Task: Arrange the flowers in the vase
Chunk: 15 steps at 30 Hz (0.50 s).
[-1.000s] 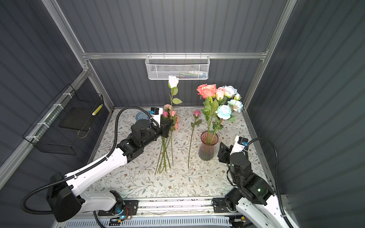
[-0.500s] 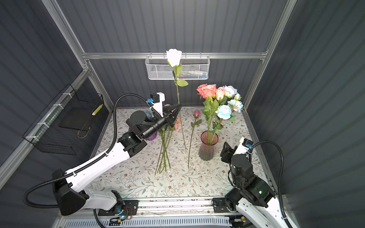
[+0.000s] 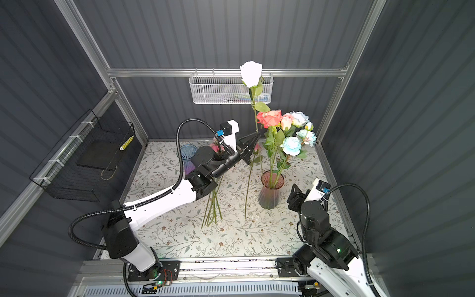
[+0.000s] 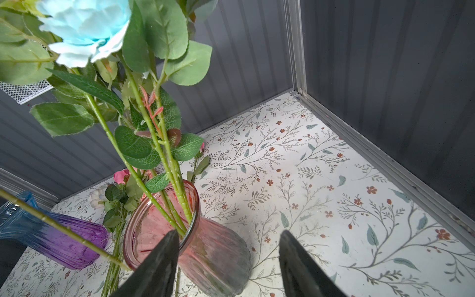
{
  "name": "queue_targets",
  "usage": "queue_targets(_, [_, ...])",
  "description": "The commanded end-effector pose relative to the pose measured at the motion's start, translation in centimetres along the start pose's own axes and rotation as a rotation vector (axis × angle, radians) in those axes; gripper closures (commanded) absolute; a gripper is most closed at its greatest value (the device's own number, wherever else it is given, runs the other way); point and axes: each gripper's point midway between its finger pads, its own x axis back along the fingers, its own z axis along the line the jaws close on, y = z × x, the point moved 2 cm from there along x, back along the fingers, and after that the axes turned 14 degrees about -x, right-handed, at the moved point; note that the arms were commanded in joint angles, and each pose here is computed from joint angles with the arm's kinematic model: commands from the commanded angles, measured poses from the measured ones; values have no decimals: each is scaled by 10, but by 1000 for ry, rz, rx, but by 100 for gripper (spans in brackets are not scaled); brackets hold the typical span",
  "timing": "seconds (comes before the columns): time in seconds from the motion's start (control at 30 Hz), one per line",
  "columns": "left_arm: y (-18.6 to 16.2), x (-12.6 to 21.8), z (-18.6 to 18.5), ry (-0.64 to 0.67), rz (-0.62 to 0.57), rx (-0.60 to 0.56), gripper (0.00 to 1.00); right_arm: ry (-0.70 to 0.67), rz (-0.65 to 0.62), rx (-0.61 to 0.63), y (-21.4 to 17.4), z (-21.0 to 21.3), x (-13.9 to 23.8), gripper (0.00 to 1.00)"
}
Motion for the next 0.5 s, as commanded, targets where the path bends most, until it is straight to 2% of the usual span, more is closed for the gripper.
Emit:
queue_targets(0.0, [52,-5,-8,-33,-132,-29,100,-10,-32,-1,7,-2,2,36])
queue_targets(0.23, [37,-10,-8,-37,-80,-57,100,-17,-24,-7,1,-5,-1,36])
queue_targets(0.47, [-18,-12,-3,-3,-18,-71,100,-16,-15,-18,-3,-8,0,36])
